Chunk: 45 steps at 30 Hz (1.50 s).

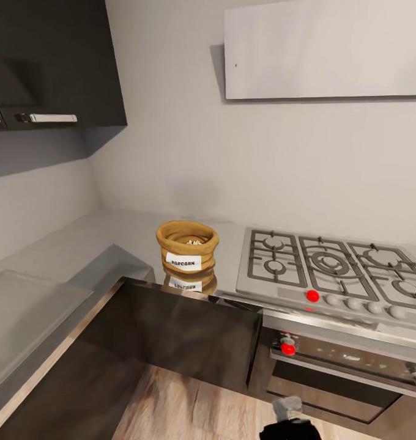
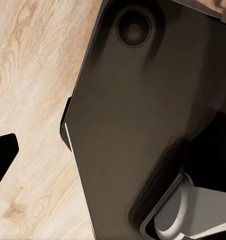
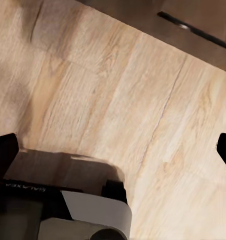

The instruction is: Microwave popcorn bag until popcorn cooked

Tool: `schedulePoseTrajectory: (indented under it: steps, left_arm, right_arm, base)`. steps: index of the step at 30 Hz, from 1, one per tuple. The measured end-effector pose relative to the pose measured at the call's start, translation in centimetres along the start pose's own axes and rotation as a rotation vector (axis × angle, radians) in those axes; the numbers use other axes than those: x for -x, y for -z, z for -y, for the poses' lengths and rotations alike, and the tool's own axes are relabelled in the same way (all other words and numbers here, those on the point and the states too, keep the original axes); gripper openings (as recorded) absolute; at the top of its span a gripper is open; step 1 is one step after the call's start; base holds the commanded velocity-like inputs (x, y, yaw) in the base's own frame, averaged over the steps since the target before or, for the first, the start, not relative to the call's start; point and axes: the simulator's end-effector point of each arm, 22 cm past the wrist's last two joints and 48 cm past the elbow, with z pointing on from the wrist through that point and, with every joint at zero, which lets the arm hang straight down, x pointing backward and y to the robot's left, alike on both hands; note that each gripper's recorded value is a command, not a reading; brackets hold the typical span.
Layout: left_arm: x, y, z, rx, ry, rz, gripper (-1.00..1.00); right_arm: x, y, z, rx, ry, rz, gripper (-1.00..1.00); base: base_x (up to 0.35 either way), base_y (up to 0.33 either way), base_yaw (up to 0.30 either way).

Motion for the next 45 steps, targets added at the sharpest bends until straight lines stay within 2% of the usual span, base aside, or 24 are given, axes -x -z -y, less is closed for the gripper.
schedulePoseTrajectory:
  steps: [4, 6, 9, 10, 11, 15, 16, 19, 20, 21, 23, 26, 28, 31, 35, 36, 38, 39, 40, 45]
  left_arm:
    - [0.0, 0.0, 0.0, 0.0, 0.0, 0.0, 1.0]
    - [0.0, 0.0, 0.0, 0.0, 0.0, 0.0, 1.0]
    - [0.0, 0.0, 0.0, 0.0, 0.0, 0.0, 1.0]
    - [0.0, 0.0, 0.0, 0.0, 0.0, 0.0, 1.0]
    - [0.0, 0.0, 0.0, 0.0, 0.0, 0.001, 1.0]
    - [0.1, 0.0, 0.0, -0.001, -0.001, 0.001, 1.0]
    - [0.1, 0.0, 0.0, -0.001, -0.002, 0.001, 1.0]
    - [0.1, 0.0, 0.0, -0.001, -0.002, 0.002, 1.0]
    - [0.1, 0.0, 0.0, -0.001, -0.003, 0.001, 1.0]
    - [0.1, 0.0, 0.0, -0.001, -0.003, 0.001, 1.0]
    - [0.1, 0.0, 0.0, -0.001, -0.003, 0.002, 1.0]
    - [0.1, 0.0, 0.0, -0.001, -0.002, 0.002, 1.0]
    - [0.1, 0.0, 0.0, -0.001, -0.003, 0.002, 1.0]
    - [0.1, 0.0, 0.0, -0.001, -0.002, 0.002, 1.0]
    - [0.1, 0.0, -0.1, 0.0, -0.002, 0.002, 1.0]
    - [0.1, 0.0, -0.1, 0.0, -0.003, 0.002, 1.0]
    - [0.1, 0.0, -0.1, 0.0, -0.003, 0.002, 1.0]
    - [0.1, 0.0, -0.1, 0.0, -0.002, 0.002, 1.0]
    - [0.1, 0.0, -0.1, 0.001, -0.002, 0.002, 1.0]
    - [0.1, 0.0, -0.1, 0.001, -0.002, 0.002, 1.0]
  right_arm:
    - [6.5, 4.3, 0.9, -0.001, -0.015, 0.047, 1.0]
    - [10.9, 8.8, 0.8, 0.01, -0.025, 0.083, 1.0]
    - [14.0, 12.8, 0.6, 0.009, -0.033, 0.127, 1.0]
    - [14.3, 13.4, 0.4, 0.01, -0.031, 0.132, 1.0]
    - [15.7, 14.6, -0.4, 0.017, -0.003, 0.175, 1.0]
    - [19.5, 16.9, -1.9, 0.025, 0.049, 0.263, 1.0]
    - [22.9, 18.6, -1.9, 0.022, 0.059, 0.325, 1.0]
    - [29.2, 22.4, -1.3, 0.003, 0.07, 0.444, 1.0]
    - [32.1, 24.4, -0.9, -0.007, 0.075, 0.5, 1.0]
    - [33.2, 25.3, -0.8, -0.011, 0.076, 0.522, 1.0]
    - [38.2, 29.6, 0.0, -0.036, 0.083, 0.625, 1.0]
    - [42.4, 34.0, 0.9, -0.063, 0.084, 0.718, 1.0]
    - [44.7, 36.1, 1.4, -0.08, 0.084, 0.756, 1.0]
    - [47.5, 37.1, 2.1, -0.109, 0.087, 0.751, 1.0]
    - [51.3, 36.1, 3.8, -0.122, 0.06, 0.654, 1.0]
    - [52.7, 36.1, 4.5, -0.106, 0.036, 0.616, 1.0]
    - [54.1, 37.3, 4.9, -0.093, 0.02, 0.609, 1.0]
    - [55.0, 38.7, 5.2, -0.093, 0.011, 0.631, 1.0]
    - [55.2, 39.2, 5.3, -0.093, 0.008, 0.64, 1.0]
    - [55.4, 39.6, 5.5, -0.091, 0.0, 0.649, 1.0]
  base:
    - [0.0, 0.0, 0.0]
    - [0.0, 0.0, 0.0]
    - [0.0, 0.0, 0.0]
    - [0.0, 0.0, 0.0]
    - [0.0, 0.0, 0.0]
    - [0.0, 0.0, 0.0]
    - [0.0, 0.0, 0.0]
    - [0.0, 0.0, 0.0]
    - [0.0, 0.0, 0.0]
    - [0.0, 0.0, 0.0]
    - [0.0, 0.0, 0.0]
    - [0.0, 0.0, 0.0]
    - [0.0, 0.0, 0.0]
    - [0.0, 0.0, 0.0]
    - [0.0, 0.0, 0.0]
    - [0.0, 0.0, 0.0]
    - [0.0, 0.0, 0.0]
    - [0.0, 0.0, 0.0]
    - [0.0, 0.0, 0.0]
    - [0.0, 0.0, 0.0]
